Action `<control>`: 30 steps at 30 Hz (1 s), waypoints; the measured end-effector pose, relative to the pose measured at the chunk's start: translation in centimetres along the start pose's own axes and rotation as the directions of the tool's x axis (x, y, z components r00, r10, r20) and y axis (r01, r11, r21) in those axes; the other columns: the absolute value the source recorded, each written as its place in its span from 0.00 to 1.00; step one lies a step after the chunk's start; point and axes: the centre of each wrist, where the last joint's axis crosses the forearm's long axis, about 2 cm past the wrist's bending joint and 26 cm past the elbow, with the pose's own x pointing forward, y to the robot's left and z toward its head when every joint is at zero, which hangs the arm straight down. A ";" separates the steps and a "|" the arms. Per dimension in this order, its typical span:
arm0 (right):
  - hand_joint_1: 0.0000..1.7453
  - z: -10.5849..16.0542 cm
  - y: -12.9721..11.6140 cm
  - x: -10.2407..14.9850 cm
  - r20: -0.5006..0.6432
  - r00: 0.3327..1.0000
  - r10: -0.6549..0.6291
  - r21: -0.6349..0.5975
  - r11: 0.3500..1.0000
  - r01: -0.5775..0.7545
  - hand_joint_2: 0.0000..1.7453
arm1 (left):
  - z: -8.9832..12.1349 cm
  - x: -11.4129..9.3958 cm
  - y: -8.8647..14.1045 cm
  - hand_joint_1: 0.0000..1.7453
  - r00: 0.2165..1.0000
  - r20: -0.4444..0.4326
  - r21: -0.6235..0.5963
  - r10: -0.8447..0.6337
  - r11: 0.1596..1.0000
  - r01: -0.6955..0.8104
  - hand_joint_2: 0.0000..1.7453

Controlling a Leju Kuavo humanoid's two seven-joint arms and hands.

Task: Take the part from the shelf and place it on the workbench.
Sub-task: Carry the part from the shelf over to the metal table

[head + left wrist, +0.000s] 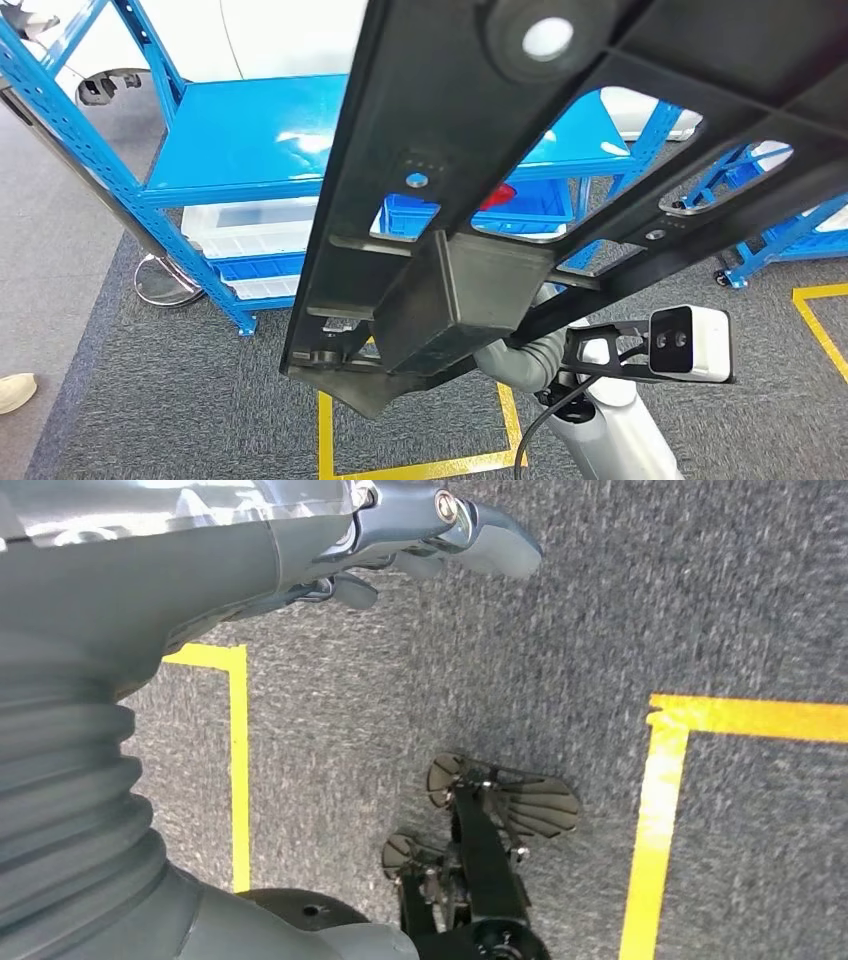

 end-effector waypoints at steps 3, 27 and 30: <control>1.00 0.0 0.0 0.0 0.001 1.000 0.000 0.001 1.000 0.000 1.00 | 0.0 -0.1 0.0 0.00 1.000 -0.004 0.001 0.000 1.000 0.000 1.00; 1.00 0.5 -0.7 0.5 -0.009 1.000 0.002 0.014 1.000 -0.002 1.00 | 0.1 0.0 -0.2 0.00 1.000 -0.027 -0.018 0.003 1.000 -0.004 1.00; 1.00 0.5 -0.7 0.5 -0.009 1.000 0.002 0.011 1.000 -0.002 1.00 | 0.1 -0.1 -0.1 0.00 1.000 -0.027 -0.017 0.005 1.000 -0.005 1.00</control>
